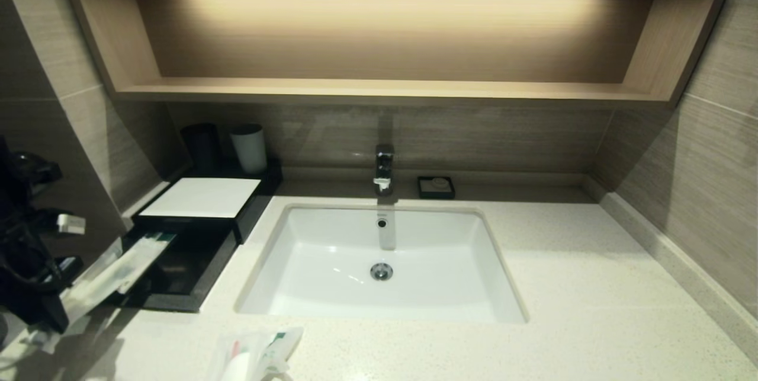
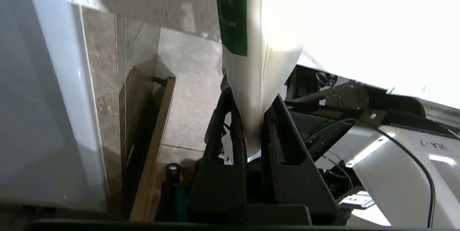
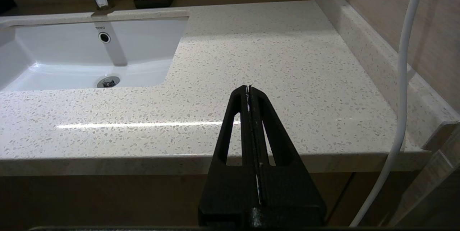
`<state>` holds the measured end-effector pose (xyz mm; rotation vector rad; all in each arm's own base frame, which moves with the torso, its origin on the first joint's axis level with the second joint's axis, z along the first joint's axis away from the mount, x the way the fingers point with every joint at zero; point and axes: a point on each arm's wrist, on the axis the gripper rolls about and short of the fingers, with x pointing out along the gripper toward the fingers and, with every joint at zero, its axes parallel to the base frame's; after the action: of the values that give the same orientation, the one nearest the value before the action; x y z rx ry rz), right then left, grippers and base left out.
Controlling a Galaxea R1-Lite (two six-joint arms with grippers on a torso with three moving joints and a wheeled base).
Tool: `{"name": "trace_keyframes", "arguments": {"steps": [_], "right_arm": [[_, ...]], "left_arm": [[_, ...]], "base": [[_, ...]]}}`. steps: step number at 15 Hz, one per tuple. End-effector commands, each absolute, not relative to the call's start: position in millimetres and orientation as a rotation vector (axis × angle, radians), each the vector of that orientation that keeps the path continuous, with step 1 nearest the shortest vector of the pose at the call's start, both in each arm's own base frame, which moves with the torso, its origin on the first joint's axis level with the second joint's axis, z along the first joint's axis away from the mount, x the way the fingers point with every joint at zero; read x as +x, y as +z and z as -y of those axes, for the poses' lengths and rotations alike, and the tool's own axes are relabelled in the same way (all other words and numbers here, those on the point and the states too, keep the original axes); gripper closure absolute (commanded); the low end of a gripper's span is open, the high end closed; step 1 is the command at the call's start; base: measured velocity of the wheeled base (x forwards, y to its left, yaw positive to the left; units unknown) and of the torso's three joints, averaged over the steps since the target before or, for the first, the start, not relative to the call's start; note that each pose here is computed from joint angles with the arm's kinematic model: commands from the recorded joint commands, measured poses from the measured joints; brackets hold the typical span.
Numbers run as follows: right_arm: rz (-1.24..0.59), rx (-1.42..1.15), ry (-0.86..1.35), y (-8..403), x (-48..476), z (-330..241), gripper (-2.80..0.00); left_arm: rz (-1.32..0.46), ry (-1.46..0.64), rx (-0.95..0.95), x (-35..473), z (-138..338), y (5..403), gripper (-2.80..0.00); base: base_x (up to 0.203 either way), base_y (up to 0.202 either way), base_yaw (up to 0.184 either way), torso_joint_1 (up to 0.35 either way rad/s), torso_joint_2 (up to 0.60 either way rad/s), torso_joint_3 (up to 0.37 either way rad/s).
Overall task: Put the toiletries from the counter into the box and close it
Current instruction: Place the bathroom toiletry into the drawer
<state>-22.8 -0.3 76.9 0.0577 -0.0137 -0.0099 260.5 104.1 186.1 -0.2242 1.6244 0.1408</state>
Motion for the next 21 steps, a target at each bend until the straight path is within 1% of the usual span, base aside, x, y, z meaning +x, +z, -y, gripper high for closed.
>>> {"name": "trace_keyframes", "arguments": {"steps": [1, 5, 9, 13, 17, 21], "right_arm": [[0.014, 0.058, -0.009, 76.9, -22.8, 0.3, 0.0], [0.014, 0.058, -0.009, 76.9, -22.8, 0.3, 0.0], [0.014, 0.058, -0.009, 76.9, -22.8, 0.3, 0.0], [0.014, 0.058, -0.009, 76.9, -22.8, 0.3, 0.0], [0.014, 0.058, -0.009, 76.9, -22.8, 0.3, 0.0], [0.014, 0.058, -0.009, 76.9, -22.8, 0.3, 0.0]], "left_arm": [[-1.631, 0.14, -0.229, 275.1, -110.1, 180.6, 0.0], [-1.64, 0.136, -0.233, 299.3, -119.1, 168.5, 0.0], [-1.666, 0.115, -0.229, 309.9, -117.7, 158.8, 0.0], [-1.638, 0.084, -0.241, 316.0, -114.6, 160.5, 0.0], [-1.573, 0.056, -0.227, 327.0, -103.5, 171.2, 0.0], [-1.573, 0.064, -0.235, 341.0, -106.1, 160.0, 0.0]], "base": [[0.0, 0.0, 0.0, 0.0, 0.0, 0.0], [0.0, 0.0, 0.0, 0.0, 0.0, 0.0], [0.0, 0.0, 0.0, 0.0, 0.0, 0.0], [0.0, 0.0, 0.0, 0.0, 0.0, 0.0], [0.0, 0.0, 0.0, 0.0, 0.0, 0.0], [0.0, 0.0, 0.0, 0.0, 0.0, 0.0]]}}
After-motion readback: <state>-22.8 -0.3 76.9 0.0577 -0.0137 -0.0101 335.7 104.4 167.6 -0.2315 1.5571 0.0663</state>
